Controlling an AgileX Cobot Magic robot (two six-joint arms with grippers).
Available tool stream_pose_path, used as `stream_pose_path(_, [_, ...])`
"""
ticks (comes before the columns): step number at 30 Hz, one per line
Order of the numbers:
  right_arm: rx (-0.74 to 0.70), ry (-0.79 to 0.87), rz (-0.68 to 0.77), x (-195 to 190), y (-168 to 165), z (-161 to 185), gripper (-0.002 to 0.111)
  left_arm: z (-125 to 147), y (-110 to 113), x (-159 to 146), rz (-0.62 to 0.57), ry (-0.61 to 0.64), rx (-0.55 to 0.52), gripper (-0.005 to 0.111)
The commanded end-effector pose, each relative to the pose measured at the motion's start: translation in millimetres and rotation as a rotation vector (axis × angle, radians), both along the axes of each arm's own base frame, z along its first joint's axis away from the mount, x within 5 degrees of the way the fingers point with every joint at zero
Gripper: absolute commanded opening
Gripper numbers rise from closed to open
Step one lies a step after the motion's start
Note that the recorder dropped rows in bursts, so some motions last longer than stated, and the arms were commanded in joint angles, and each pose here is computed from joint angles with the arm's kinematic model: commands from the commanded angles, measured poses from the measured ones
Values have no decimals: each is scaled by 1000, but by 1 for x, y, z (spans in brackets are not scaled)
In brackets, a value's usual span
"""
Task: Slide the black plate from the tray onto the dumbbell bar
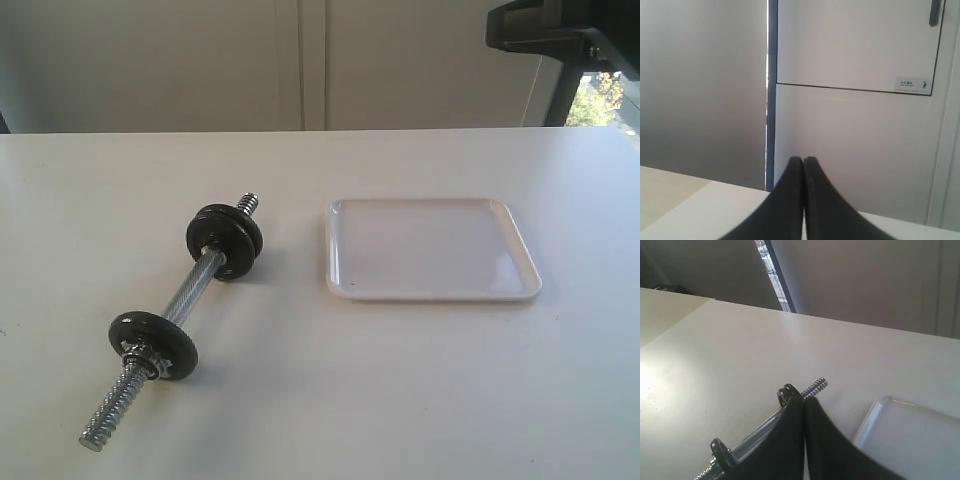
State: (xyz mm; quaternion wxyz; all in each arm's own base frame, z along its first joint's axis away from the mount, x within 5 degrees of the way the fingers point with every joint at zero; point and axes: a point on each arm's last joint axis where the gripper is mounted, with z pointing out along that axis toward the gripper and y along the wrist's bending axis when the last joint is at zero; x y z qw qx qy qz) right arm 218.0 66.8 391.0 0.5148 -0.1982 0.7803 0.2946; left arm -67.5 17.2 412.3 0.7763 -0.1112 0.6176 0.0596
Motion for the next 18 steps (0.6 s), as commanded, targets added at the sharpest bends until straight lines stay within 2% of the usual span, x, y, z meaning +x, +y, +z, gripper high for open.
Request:
stream_pose_path(1, [6,-3,-7,-1,-1,1,0,-4,-2,-13,8,-50,-8,0])
stream_pose_path(11, [6,-3,-7,-1,-1,1,0,-5,-2,-12,-2,-49,-14,0])
stream_pose_path(13, [6,-3,-7,-1,-1,1,0,-10,-7,-5,-74,-32,-64,0])
stream_pose_path(16, [6,-3,-7,-1,-1,1,0,-21,-23,6,-279,21,-222,0])
stream_pose_path(18, [6,-3,-7,-1,-1,1,0,-29,-30,13,-354,72,-292,0])
